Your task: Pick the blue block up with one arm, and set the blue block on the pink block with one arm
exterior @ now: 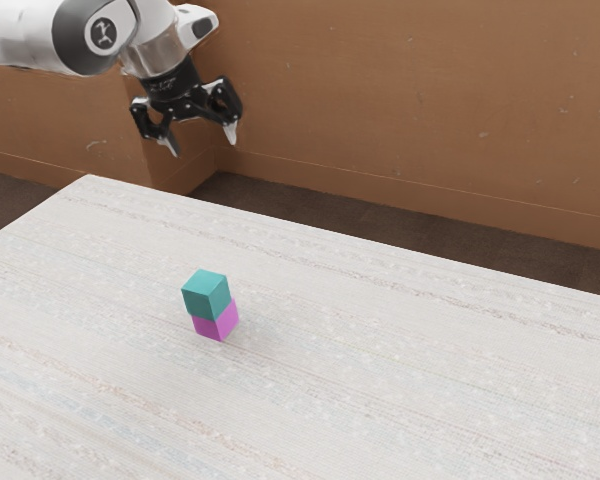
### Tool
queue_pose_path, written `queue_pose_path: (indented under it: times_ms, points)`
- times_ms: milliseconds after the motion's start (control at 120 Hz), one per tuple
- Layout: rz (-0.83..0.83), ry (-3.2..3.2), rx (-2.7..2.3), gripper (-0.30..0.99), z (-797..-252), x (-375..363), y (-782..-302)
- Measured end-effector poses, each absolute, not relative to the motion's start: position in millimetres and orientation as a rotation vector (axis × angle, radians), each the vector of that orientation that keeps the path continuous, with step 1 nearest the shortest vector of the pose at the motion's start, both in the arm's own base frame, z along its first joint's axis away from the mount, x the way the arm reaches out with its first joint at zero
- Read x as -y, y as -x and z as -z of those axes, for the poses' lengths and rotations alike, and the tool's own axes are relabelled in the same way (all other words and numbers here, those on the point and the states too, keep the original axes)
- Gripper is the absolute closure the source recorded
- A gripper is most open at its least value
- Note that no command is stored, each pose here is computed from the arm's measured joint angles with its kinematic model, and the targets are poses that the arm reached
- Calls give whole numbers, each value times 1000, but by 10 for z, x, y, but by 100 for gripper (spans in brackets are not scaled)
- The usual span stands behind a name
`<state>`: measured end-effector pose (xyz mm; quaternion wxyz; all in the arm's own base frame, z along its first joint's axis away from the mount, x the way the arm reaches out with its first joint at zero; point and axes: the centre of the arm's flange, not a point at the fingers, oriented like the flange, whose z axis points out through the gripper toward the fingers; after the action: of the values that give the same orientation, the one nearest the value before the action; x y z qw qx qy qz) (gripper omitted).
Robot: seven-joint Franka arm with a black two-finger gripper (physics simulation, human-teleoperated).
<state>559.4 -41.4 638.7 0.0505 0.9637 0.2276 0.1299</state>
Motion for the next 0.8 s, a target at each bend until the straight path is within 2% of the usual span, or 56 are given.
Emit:
queue_pose_path:
  times_ms: [117, 358, 800]
  points:
    - [-277, -2889, -939, 0, -6689, 449, -5173]
    - [-34, -2863, -1305, 0, -6439, 560, -4981]
    - [55, -2707, -1697, 0, -6290, 568, -4933]
